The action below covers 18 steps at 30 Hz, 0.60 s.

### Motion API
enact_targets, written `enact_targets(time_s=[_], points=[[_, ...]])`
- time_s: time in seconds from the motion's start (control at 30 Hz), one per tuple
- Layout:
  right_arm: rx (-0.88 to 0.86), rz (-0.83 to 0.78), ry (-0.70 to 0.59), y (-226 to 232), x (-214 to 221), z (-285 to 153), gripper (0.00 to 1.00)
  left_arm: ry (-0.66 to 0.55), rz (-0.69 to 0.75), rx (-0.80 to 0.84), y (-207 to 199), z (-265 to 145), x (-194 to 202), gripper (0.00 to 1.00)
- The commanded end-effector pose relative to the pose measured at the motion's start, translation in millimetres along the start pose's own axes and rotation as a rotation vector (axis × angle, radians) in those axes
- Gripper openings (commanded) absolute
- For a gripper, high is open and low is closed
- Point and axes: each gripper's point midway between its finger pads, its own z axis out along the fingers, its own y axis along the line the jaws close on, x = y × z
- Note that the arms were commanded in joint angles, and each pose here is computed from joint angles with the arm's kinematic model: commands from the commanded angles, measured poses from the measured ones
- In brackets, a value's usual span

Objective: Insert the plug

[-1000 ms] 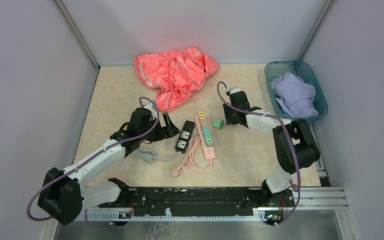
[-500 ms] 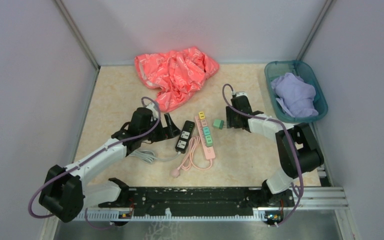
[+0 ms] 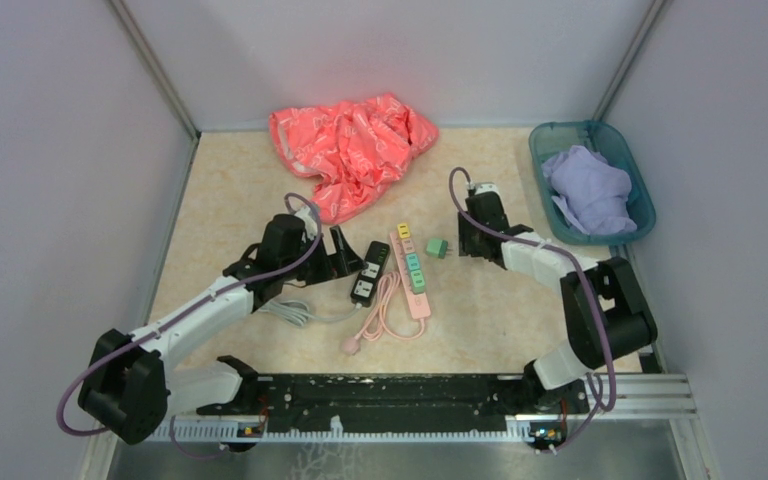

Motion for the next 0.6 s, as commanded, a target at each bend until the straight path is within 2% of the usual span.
enact_targets(time_s=[0.0,0.57], points=[[-0.056,0.036,-0.145,11.0,-35.8,-30.6,0.4,-0.039,-0.002,0.106,-30.5,-4.0,-20.4,1.0],[-0.399,0.078,-0.504,87.7,-77.6,-152.9,0.38,-0.103,-0.06,0.367,-94.7,-13.8,-53.7,0.98]])
